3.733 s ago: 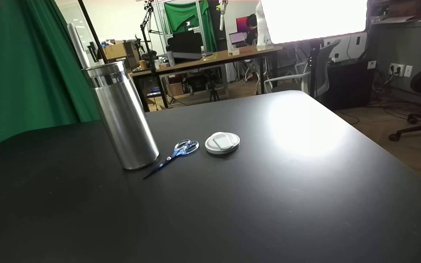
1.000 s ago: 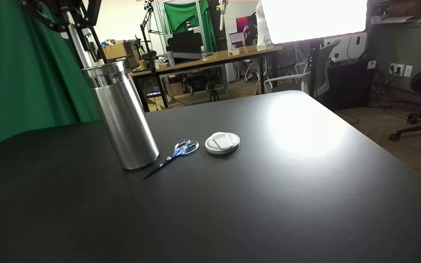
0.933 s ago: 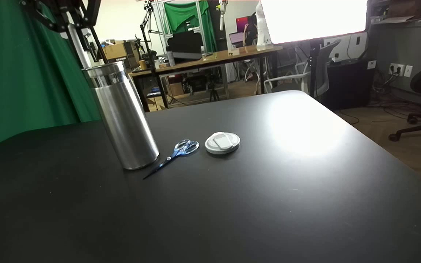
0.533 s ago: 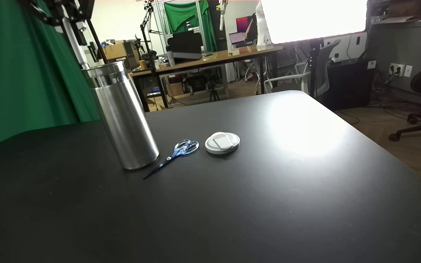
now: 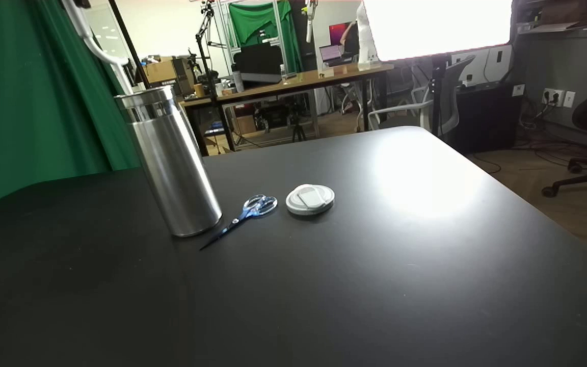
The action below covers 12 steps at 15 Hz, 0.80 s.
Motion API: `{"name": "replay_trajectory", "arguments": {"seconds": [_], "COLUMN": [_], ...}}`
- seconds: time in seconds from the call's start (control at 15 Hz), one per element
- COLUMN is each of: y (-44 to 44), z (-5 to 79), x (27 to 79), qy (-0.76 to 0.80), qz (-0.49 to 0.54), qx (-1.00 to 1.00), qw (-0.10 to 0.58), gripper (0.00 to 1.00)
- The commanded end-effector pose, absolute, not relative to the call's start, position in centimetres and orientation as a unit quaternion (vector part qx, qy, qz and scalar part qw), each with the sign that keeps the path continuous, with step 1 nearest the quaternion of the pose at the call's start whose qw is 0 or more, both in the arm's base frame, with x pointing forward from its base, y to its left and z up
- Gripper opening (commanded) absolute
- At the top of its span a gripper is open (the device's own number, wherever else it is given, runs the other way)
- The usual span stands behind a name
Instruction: Move the brush inside the flask up and down
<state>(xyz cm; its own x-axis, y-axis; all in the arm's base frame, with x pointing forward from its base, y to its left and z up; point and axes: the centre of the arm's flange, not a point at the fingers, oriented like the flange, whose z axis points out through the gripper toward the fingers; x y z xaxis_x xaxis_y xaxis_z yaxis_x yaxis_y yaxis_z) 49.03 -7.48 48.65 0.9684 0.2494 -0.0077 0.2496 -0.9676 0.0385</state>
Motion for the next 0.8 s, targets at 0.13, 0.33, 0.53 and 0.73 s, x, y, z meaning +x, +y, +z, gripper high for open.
{"name": "replay_trajectory", "arguments": {"seconds": [0.13,0.33,0.53,0.73], "y": [-7.0,-6.7,-6.5,-6.3], "z": [53.2,55.1,56.9,58.2], "x": [46.7,45.8,44.8,44.1], "qy": [0.108,0.108,0.111,0.113], "qz": [0.024,0.042,0.063,0.078], "qx": [0.993,0.993,0.991,0.99], "qw": [0.031,0.032,0.029,0.031], "gripper": [0.04,0.04,0.04,0.04]}}
